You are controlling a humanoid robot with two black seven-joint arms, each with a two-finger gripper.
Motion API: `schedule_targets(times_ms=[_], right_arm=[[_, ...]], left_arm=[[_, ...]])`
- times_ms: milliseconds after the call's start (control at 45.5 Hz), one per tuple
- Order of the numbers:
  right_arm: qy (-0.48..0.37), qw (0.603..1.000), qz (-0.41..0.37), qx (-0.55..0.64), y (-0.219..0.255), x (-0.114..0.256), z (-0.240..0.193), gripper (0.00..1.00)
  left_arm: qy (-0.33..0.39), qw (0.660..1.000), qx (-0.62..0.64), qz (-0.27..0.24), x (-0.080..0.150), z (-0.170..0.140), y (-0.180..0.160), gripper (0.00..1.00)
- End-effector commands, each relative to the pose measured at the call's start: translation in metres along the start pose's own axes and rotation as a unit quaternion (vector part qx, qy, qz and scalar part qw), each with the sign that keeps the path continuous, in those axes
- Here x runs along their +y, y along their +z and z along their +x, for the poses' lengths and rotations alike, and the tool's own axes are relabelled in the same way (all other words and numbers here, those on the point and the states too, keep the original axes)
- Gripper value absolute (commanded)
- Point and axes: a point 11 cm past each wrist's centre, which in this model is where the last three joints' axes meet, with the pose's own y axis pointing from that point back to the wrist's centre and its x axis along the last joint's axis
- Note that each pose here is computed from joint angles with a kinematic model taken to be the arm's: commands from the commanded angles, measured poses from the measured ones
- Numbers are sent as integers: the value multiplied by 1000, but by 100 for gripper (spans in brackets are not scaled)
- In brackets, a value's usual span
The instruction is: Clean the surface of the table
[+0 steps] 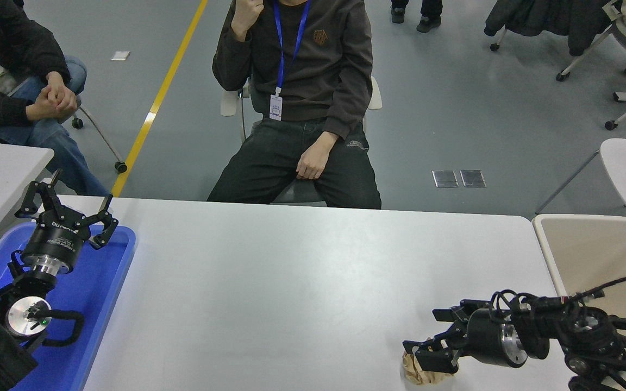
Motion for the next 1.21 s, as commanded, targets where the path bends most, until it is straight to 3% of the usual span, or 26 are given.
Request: schedule_targets(times_ms=[0,1187], right_arm=[[-3,999,0,39,-5,-17,-18,98],[-33,997,-9,66,4,-28,-57,99]], left_arm=[[0,1000,0,0,0,0,0,100],[0,1000,0,0,0,0,0,100]])
